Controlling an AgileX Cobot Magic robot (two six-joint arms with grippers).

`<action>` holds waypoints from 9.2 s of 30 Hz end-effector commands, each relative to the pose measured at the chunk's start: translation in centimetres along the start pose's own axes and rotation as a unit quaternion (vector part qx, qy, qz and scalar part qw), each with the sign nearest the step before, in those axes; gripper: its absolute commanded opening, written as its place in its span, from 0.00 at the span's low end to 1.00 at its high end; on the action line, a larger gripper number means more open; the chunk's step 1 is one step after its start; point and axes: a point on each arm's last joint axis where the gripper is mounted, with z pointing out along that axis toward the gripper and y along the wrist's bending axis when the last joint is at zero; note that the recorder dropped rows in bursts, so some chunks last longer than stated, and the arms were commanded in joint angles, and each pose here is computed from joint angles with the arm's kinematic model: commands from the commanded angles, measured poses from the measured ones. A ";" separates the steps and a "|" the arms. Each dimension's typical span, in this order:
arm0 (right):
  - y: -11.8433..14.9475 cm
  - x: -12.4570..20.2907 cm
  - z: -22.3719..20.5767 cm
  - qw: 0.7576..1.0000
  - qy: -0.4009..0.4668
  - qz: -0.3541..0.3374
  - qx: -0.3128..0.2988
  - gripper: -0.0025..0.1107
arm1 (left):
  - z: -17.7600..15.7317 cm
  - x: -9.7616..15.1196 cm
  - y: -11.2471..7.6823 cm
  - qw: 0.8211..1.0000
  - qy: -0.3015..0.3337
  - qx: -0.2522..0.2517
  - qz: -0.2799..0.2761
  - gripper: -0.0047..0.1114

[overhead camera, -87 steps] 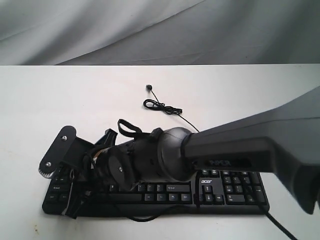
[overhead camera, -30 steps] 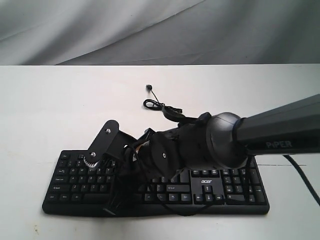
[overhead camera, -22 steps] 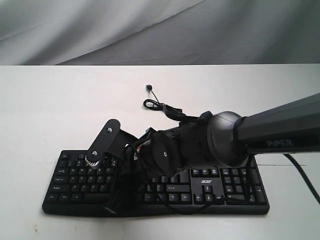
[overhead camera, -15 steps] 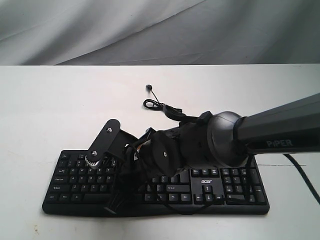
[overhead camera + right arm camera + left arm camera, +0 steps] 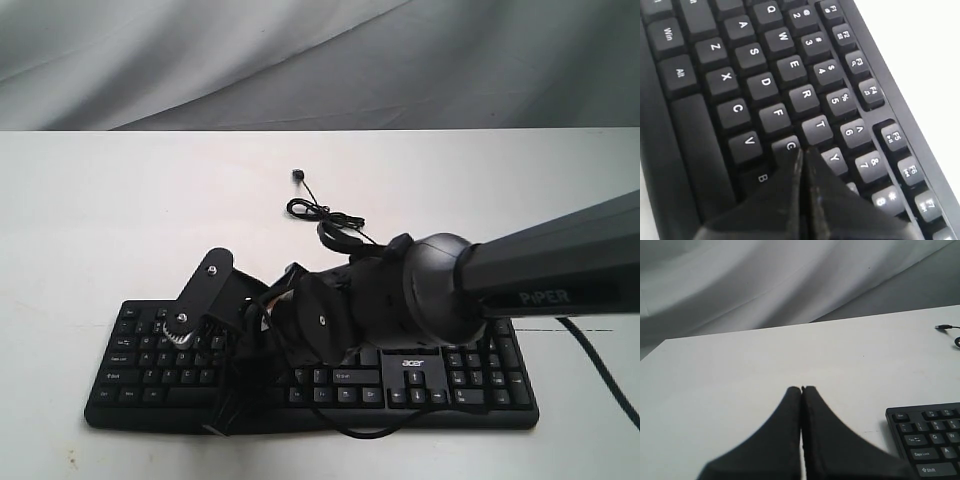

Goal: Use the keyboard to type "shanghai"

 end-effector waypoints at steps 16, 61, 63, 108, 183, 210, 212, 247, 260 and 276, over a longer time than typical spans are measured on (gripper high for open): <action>-1.1 -5.7 -1.9 0.998 -0.045 -0.054 -0.002 0.02 | 0.0 0.0 -0.1 1.000 -0.005 0.004 -0.002 0.04; 2.2 -6.7 4.5 0.997 -0.030 -0.063 -0.040 0.02 | 0.0 0.0 -0.1 1.000 -0.005 0.004 -0.002 0.04; 2.2 -6.7 4.5 0.997 -0.030 -0.063 -0.040 0.02 | 0.0 0.0 -0.1 1.000 -0.005 0.004 -0.002 0.04; 0.4 0.1 -2.6 1.000 0.005 0.020 -0.014 0.02 | 0.0 0.0 -0.1 1.000 -0.005 0.004 -0.002 0.04; -0.8 -2.3 0.1 1.000 0.004 -0.005 -0.018 0.02 | 0.0 0.0 -0.1 1.000 -0.005 0.004 -0.002 0.04; -1.1 -2.9 -1.0 1.000 -0.003 -0.019 -0.014 0.02 | 0.0 0.0 -0.1 1.000 -0.005 0.004 -0.002 0.04; -1.1 -3.0 -1.4 1.000 -0.006 -0.019 -0.013 0.02 | 0.0 0.0 -0.1 1.000 -0.005 0.004 -0.002 0.04; -0.7 -0.3 -1.6 1.000 -0.010 0.024 0.007 0.02 | 0.0 0.0 -0.1 1.000 -0.005 0.004 -0.002 0.04; -0.7 0.4 -0.2 1.000 0.000 0.021 0.009 0.02 | 0.0 0.0 -0.1 1.000 -0.005 0.004 -0.002 0.04; -0.9 -0.4 -1.3 1.000 -0.015 0.013 0.014 0.02 | 0.0 0.0 -0.1 1.000 -0.005 0.004 -0.002 0.04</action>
